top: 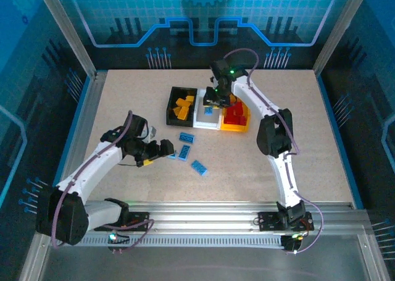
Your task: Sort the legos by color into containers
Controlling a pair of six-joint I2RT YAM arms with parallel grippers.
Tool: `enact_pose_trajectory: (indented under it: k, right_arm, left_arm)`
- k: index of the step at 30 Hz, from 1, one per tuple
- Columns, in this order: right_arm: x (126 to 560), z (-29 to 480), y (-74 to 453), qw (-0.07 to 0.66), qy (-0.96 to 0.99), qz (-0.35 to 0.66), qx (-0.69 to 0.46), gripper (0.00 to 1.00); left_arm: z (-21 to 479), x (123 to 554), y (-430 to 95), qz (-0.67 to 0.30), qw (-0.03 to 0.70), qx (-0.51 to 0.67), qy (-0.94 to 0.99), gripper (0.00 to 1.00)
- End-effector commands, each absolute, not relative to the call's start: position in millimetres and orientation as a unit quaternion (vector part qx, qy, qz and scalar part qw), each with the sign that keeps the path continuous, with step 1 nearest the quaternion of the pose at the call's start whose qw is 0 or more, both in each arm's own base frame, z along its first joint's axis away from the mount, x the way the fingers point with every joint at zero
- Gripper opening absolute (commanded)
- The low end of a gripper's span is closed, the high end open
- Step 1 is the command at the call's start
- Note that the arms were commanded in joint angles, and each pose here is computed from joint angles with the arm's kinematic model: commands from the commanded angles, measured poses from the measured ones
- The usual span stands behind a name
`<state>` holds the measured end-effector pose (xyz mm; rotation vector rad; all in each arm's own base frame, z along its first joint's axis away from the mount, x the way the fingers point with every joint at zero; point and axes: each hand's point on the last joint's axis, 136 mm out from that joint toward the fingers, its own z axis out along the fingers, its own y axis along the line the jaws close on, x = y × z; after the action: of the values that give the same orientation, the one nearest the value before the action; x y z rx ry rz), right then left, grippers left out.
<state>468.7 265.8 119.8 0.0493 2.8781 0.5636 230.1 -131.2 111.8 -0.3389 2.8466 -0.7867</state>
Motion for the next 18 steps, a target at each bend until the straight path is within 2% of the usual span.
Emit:
enact_pose_trajectory:
  k: [1, 4, 12, 15, 18]
  right_arm:
    - [471.9, 115.9, 270.1, 0.088, 0.975, 0.203, 0.015, 0.31]
    - [473.3, 107.9, 272.8, 0.080, 0.975, 0.205, 0.018, 0.32]
    - [468.4, 121.6, 269.4, 0.088, 0.975, 0.205, 0.017, 0.51]
    - [459.3, 141.9, 264.8, 0.102, 0.974, 0.204, 0.008, 0.53]
    - [443.5, 159.0, 257.8, 0.109, 0.973, 0.203, 0.004, 0.55]
  left_arm:
    - [107.9, 214.6, -128.9, -0.259, 0.063, -0.127, 0.955, 0.99]
    - [107.4, 213.6, -129.6, -0.261, 0.061, -0.126, 0.955, 0.99]
    - [100.0, 222.9, -134.1, -0.258, 0.054, -0.115, 0.958, 0.98]
    - [93.6, 232.0, -136.4, -0.242, 0.050, -0.101, 0.964, 0.96]
    - [83.5, 243.9, -136.5, -0.216, 0.043, -0.086, 0.972, 0.88]
